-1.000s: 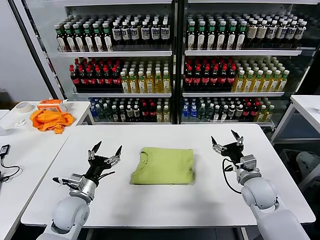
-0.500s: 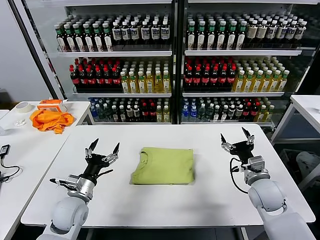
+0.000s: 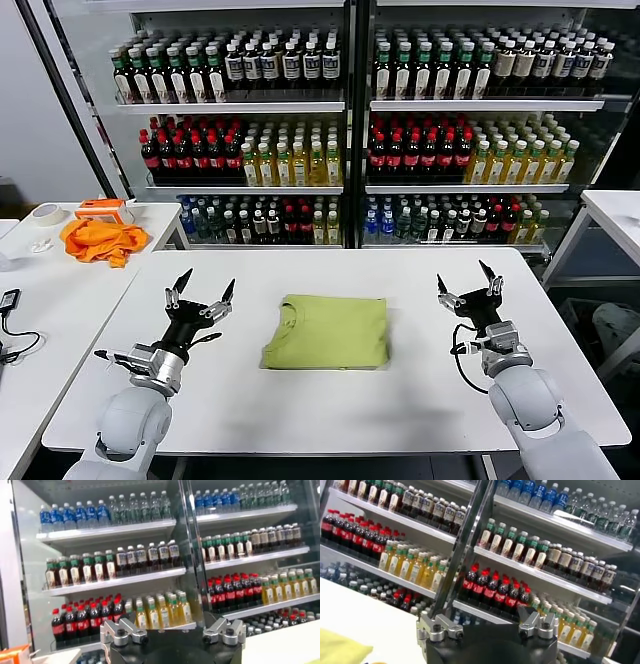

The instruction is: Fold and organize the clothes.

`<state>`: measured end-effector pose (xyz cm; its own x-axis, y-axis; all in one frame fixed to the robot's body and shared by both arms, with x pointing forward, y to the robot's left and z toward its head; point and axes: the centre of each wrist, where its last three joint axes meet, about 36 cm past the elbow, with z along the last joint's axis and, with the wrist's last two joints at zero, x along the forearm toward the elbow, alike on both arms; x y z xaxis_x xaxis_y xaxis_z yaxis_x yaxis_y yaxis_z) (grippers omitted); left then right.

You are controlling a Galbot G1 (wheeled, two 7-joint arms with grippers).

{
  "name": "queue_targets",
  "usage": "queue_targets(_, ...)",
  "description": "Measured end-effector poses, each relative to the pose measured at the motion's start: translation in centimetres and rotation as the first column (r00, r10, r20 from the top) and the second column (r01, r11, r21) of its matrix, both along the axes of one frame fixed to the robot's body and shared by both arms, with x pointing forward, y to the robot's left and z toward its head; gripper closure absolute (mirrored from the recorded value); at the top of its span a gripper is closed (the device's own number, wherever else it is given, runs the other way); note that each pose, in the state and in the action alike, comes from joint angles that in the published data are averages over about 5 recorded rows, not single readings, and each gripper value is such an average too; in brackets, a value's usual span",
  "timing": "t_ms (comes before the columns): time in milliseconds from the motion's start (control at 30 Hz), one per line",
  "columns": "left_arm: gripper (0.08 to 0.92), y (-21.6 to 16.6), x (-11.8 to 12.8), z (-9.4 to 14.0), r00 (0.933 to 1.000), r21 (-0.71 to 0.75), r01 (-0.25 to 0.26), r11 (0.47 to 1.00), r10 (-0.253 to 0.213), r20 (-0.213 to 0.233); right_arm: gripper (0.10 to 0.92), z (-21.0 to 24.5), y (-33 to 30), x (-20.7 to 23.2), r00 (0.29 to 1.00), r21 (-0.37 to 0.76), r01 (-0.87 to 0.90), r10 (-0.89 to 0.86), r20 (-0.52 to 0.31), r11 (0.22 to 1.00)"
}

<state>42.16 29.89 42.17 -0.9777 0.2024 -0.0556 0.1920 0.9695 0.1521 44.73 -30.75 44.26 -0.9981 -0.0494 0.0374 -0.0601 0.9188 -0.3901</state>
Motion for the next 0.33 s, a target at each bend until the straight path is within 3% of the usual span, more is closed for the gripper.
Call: queue_targets(333,0.176,0.06,0.21,-0.87,0.9967,0.005,0.07,0.998,-0.071,0.041,0.2,-0.27,-0.19,0.11,1.0,-0.021,0.005,-0.005,0.015,1.0)
